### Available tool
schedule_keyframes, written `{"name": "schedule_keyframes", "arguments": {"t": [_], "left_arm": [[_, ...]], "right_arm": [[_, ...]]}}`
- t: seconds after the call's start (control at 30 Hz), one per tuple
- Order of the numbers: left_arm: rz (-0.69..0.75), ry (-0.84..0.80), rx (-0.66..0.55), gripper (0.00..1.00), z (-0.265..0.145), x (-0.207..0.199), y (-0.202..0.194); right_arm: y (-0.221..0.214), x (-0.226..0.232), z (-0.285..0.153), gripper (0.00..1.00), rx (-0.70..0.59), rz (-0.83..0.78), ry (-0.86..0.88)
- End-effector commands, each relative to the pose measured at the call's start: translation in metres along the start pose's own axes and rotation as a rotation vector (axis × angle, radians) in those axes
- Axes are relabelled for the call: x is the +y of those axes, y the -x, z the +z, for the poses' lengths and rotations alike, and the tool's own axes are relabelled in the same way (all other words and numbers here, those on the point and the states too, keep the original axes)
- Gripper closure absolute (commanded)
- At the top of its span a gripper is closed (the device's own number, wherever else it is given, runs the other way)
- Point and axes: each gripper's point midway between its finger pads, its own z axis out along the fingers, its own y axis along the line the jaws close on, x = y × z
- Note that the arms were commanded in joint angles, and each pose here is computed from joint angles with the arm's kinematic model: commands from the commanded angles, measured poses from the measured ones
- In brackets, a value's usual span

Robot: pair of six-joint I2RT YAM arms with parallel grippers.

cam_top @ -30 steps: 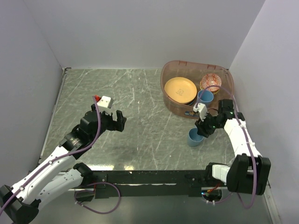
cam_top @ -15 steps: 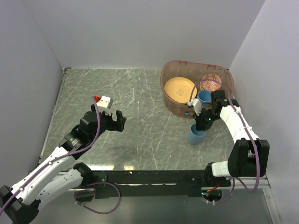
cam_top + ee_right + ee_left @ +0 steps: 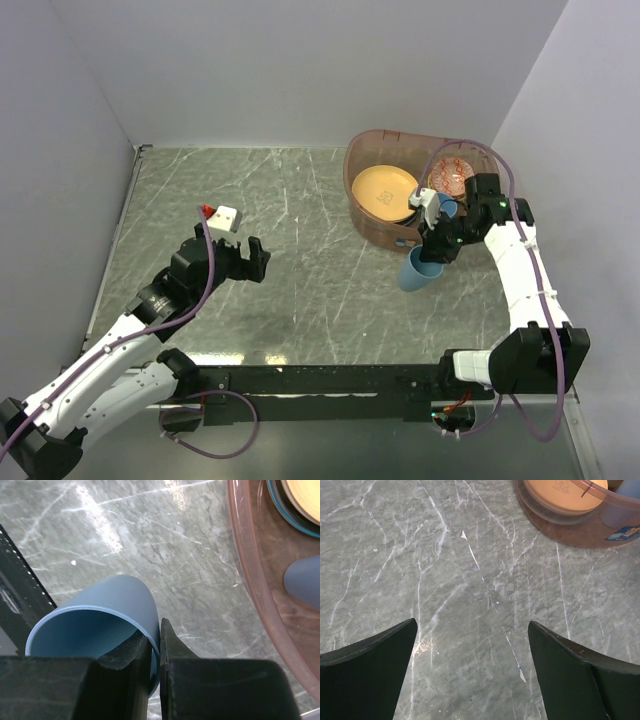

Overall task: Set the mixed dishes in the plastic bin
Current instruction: Pick up the cup at the center of the board.

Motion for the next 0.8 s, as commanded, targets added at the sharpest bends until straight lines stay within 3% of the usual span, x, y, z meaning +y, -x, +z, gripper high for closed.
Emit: {"name": "schedule_keyframes", "arguments": {"t": [0.0,0.77], "left_arm": [[-0.006,-0.016,-0.053,0.01,-0.004,-0.004,0.018],[-0.007,-0.012,-0.063,0.01,-0.008,-0.002,0.020]], "right_arm": [[0.021,0.009,-0.017,1.00,-0.057,-0.008,-0.005],[0.095,-0.036,-0.061,1.00,-0.280,0.079,-0.234]]}}
